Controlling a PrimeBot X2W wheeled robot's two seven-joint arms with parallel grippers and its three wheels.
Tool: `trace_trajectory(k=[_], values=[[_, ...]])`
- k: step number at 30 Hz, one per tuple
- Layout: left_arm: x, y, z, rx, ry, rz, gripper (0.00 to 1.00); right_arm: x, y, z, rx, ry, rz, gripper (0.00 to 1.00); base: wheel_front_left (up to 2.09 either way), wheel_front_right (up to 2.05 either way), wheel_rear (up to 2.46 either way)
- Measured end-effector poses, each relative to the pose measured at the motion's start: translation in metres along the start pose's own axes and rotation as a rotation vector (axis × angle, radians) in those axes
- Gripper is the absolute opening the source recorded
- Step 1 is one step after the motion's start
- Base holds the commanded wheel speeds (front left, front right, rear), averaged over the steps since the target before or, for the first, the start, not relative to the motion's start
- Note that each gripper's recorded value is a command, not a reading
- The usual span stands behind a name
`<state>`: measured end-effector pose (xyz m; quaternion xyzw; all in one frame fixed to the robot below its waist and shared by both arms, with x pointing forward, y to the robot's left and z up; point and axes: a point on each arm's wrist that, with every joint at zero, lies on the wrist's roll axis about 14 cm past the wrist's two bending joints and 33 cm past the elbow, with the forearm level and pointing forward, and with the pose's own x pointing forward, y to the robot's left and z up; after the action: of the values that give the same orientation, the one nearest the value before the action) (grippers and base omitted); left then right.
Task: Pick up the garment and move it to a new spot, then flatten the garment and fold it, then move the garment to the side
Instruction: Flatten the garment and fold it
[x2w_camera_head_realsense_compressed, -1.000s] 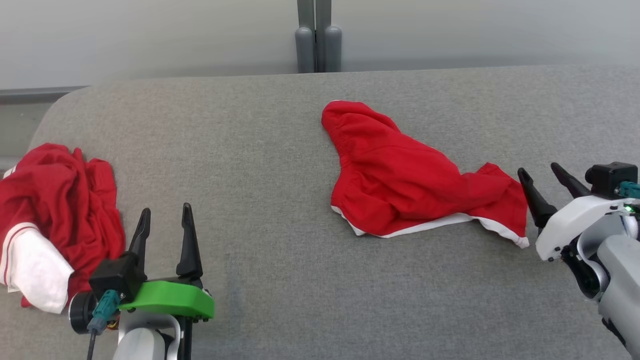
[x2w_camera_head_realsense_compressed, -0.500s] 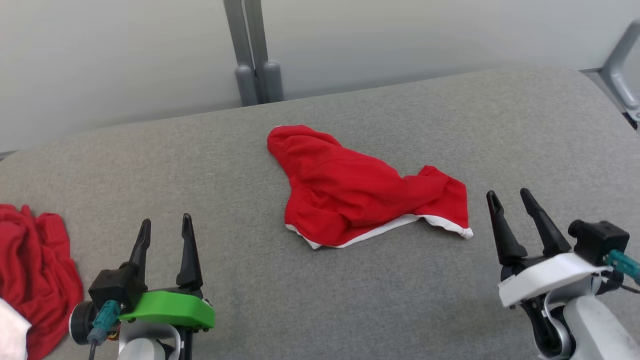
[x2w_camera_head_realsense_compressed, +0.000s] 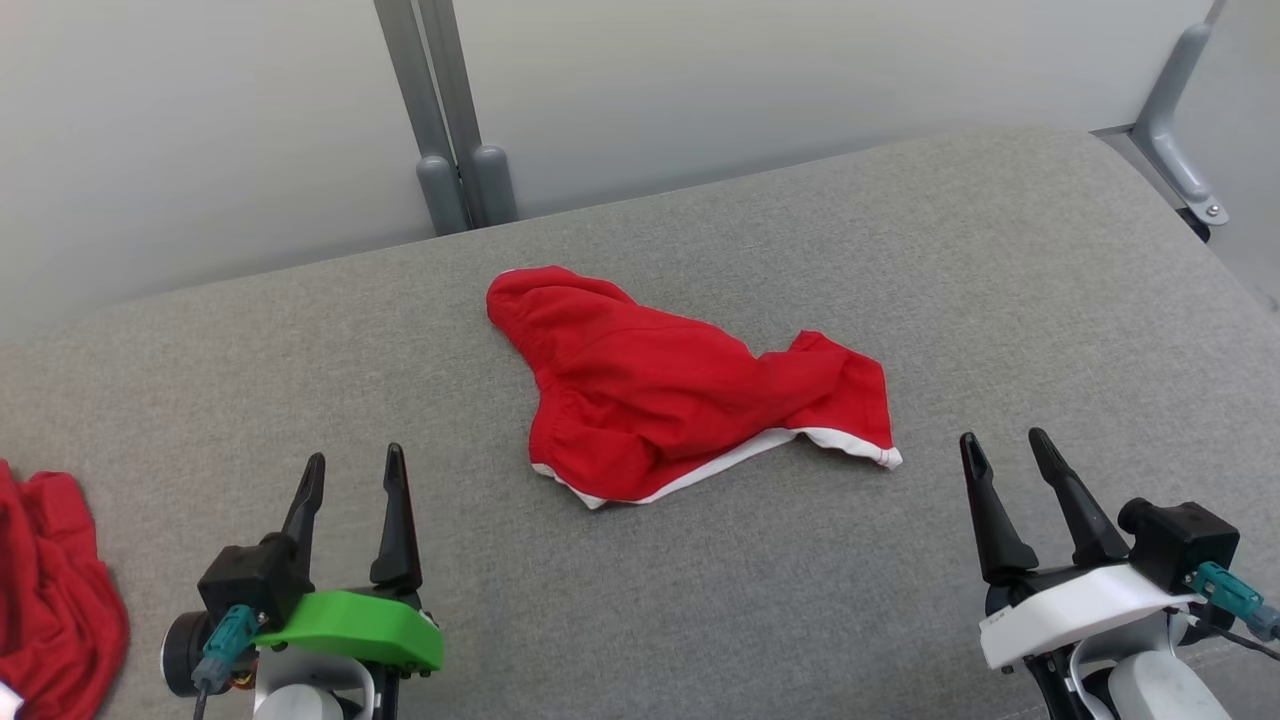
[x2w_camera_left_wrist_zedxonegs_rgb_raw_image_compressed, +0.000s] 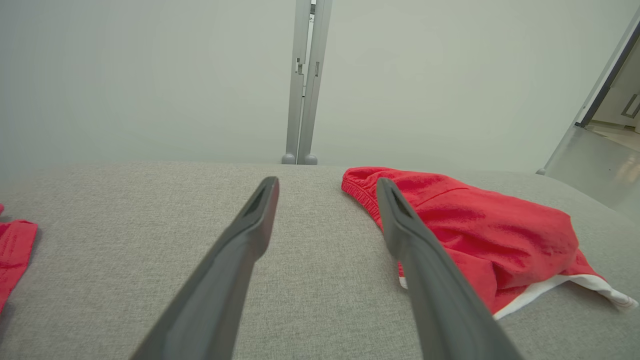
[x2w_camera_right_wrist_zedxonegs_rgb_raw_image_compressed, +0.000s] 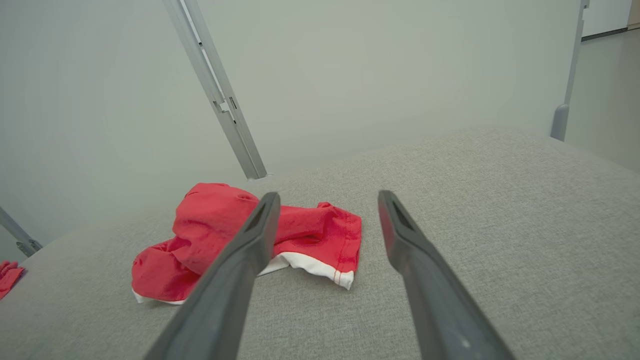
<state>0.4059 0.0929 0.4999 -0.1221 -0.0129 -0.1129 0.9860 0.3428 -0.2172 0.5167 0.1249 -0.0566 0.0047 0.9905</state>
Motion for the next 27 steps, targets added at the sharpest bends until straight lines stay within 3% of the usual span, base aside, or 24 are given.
trace_trajectory(k=[7, 17, 23, 27], values=[[0.012, -0.019, -0.016, 0.014, 0.062, -0.087, 1.0, -0.001, -0.007, 0.0, -0.015, 0.006, -0.015, 1.0, 0.0, 0.0, 0.0], [0.024, -0.036, -0.099, 0.098, 0.535, -0.236, 1.0, 0.006, -0.022, 0.006, -0.035, -0.003, -0.047, 1.0, 0.0, 0.0, 0.0], [0.032, -0.066, -0.115, 0.12, 0.653, -0.378, 1.0, 0.004, -0.034, 0.007, -0.047, 0.001, -0.085, 1.0, 0.0, 0.0, 0.0], [0.038, -0.06, -0.123, 0.162, 0.708, -0.412, 1.0, 0.001, -0.042, 0.006, -0.051, 0.007, -0.113, 1.0, 0.0, 0.0, 0.0]])
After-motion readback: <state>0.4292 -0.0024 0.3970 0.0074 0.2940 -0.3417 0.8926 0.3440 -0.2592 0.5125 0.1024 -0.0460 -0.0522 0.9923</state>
